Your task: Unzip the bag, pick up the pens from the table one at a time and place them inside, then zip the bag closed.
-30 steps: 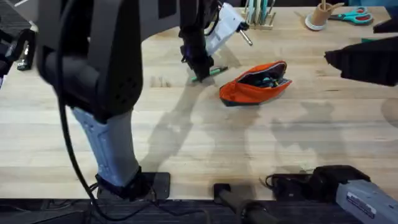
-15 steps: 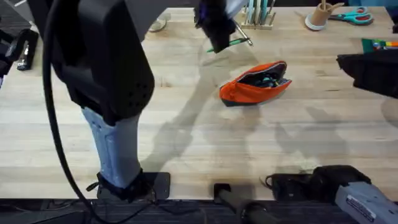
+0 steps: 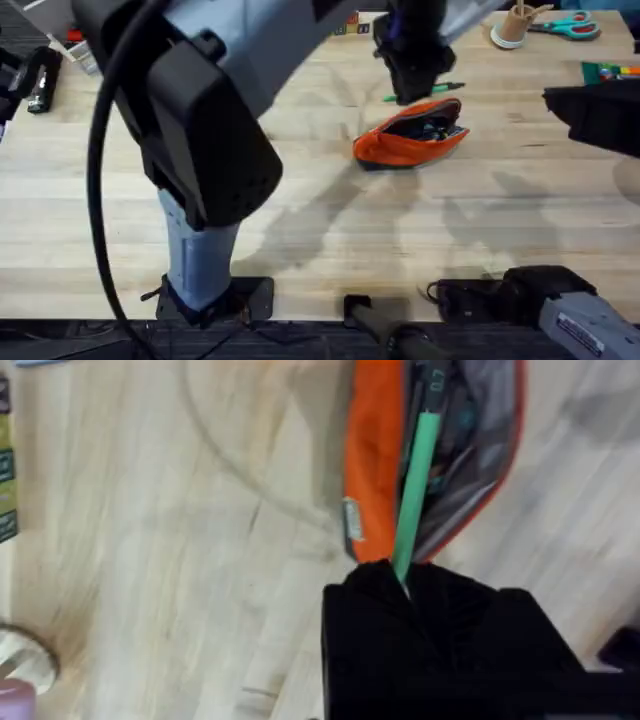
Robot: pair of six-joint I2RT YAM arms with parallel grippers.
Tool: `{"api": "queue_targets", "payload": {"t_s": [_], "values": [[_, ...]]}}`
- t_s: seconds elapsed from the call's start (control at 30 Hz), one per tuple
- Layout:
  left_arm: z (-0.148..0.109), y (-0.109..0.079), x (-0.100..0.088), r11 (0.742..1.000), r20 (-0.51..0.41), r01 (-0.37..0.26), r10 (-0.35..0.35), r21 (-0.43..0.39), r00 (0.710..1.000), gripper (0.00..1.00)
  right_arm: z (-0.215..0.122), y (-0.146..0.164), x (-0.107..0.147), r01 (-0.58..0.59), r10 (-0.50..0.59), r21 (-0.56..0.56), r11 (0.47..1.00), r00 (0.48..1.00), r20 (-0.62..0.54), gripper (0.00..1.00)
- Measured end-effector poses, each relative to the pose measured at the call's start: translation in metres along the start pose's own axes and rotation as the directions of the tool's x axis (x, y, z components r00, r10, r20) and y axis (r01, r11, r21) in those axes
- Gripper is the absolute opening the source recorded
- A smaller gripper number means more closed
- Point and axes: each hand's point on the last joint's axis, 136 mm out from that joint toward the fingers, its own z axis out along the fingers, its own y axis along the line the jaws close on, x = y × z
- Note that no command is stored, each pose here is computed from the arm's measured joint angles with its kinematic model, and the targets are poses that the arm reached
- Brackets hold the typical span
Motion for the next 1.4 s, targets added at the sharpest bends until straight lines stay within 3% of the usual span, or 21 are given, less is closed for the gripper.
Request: {"api": "queue_targets", "payload": {"t_s": [0.3, 0.43, 0.87, 1.17, 1.4], "values": [[0.003, -0.045, -0.018, 0.999, 0.006, -0.033, 0.033, 0.03, 0.999, 0.042, 0.0, -0.001, 0.0, 0.0, 0.0, 0.003, 1.0, 1.0, -0.001, 0.997], [0.003, -0.053, -0.021, 0.999, 0.006, -0.017, 0.017, 0.036, 1.0, 0.042, 0.0, 0.0, 0.0, 0.001, -0.001, 0.002, 1.0, 1.0, -0.001, 0.997], [0.015, -0.045, -0.033, 1.0, 0.034, 0.012, -0.012, 0.015, 0.999, 0.042, 0.0, 0.005, -0.001, 0.018, -0.018, -0.018, 1.0, 1.0, 0.001, 0.997], [0.057, -0.04, -0.028, 1.0, -0.052, 0.017, -0.016, 0.022, 0.999, 0.042, 0.001, 0.007, -0.001, 0.026, -0.026, -0.028, 0.999, 1.0, 0.003, 0.997], [0.096, -0.037, -0.001, 0.999, -0.206, 0.035, -0.026, 0.039, 0.978, 0.042, 0.001, 0.01, -0.001, 0.056, -0.056, -0.029, 0.998, 0.998, -0.003, 0.997]]}}
